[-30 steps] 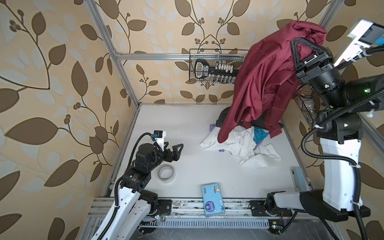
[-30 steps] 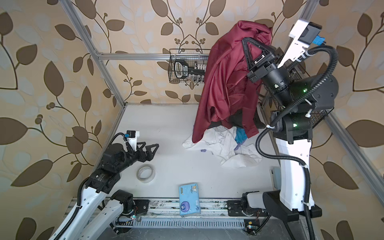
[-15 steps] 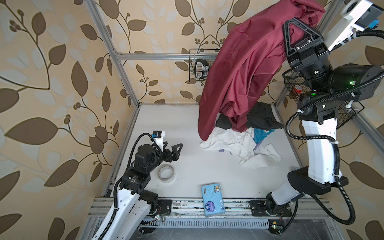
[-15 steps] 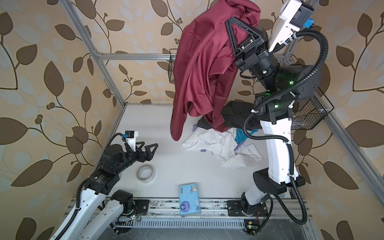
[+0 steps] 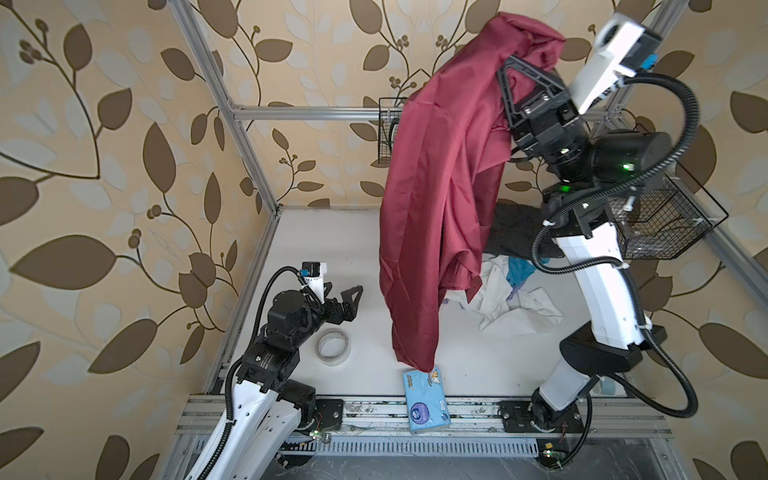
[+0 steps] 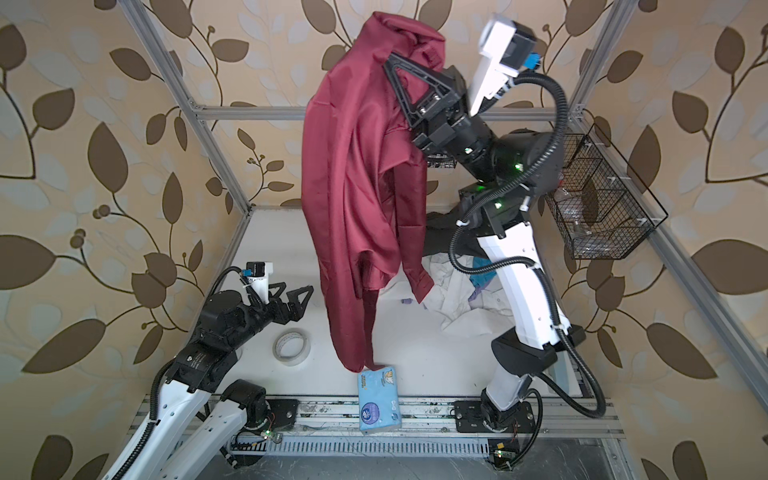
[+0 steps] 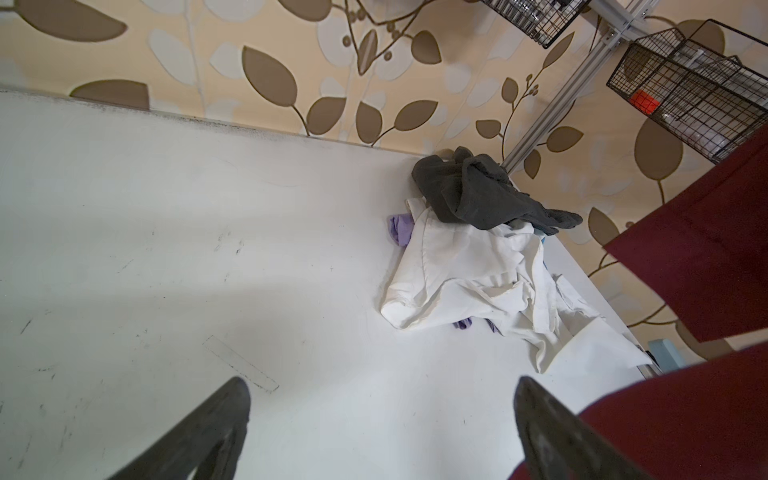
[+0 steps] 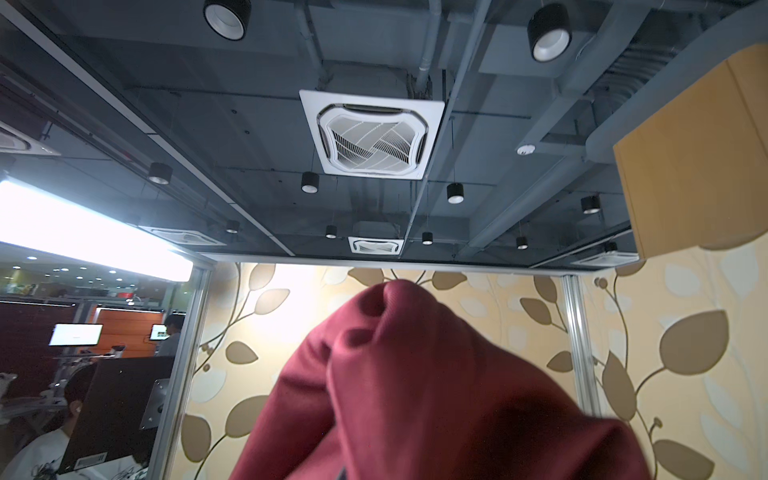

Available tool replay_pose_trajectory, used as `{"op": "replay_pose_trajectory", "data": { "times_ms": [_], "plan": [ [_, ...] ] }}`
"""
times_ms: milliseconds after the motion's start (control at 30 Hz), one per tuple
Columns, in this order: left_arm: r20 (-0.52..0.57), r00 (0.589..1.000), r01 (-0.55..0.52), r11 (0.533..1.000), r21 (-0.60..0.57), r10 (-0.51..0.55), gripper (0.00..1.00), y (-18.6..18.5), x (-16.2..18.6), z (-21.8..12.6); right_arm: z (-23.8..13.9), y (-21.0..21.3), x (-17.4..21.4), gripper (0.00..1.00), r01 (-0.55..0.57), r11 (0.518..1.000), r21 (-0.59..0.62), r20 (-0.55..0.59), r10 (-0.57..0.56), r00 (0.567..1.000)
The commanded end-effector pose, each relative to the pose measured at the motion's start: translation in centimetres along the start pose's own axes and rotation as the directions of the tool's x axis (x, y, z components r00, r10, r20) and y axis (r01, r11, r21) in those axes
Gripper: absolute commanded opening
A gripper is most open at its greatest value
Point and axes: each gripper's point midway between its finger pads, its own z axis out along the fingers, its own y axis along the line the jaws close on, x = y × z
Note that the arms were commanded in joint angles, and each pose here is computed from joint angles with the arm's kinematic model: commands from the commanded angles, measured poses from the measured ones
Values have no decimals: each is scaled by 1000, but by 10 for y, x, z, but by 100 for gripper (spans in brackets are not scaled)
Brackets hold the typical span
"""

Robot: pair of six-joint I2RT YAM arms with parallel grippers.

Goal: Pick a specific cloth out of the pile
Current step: 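Swing the held maroon shirt toward the left gripper and lower it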

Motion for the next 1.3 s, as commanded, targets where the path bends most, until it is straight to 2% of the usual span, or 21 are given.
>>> {"op": "replay_pose_trajectory", "data": {
  "times_ms": [0, 100, 233, 400, 567, 667, 800, 900, 1067, 1167, 1267],
  "plan": [
    [54, 998, -13, 1000, -11, 13, 99, -2, -14, -7, 10, -37, 47, 0, -82, 997, 12, -15, 82, 997],
    [63, 998, -14, 1000, -12, 15, 99, -2, -15, -8, 14, -60, 78, 0, -132, 991, 23, -6, 132, 991],
    [75, 997, -15, 1000, -19, 17, 99, -2, -18, -10, 12, -80, 115, 0, -135, 990, 33, -17, 136, 991],
    [81, 997, -13, 999, -31, 16, 99, 1, -18, -10, 8, -107, 145, 0, -75, 994, 82, -22, 77, 997],
    [85, 996, -17, 999, -40, 20, 99, 2, -18, -10, 4, -127, 154, 0, 30, 991, 128, 12, -32, 999],
    [86, 996, -18, 999, -46, 21, 99, 3, -18, -10, -1, -135, 176, 0, -6, 994, 113, -7, 7, 1000],
    [87, 996, -17, 998, -56, 22, 99, 5, -18, -11, -15, -152, 232, 0, -117, 987, 110, -97, 128, 987],
    [89, 996, -14, 998, -56, 19, 99, 5, -18, -12, -37, -171, 294, 0, -232, 961, 149, -197, 259, 946],
    [104, 994, -14, 999, -51, 19, 99, 4, -19, -15, -89, -183, 407, 0, -411, 885, 217, -361, 464, 809],
    [105, 994, -12, 999, -45, 16, 99, 3, -19, -15, -121, -188, 458, 0, -444, 851, 281, -422, 525, 739],
    [103, 995, -12, 999, -45, 17, 99, 3, -19, -15, -150, -191, 489, 0, -431, 833, 348, -453, 551, 701]
  ]
}}
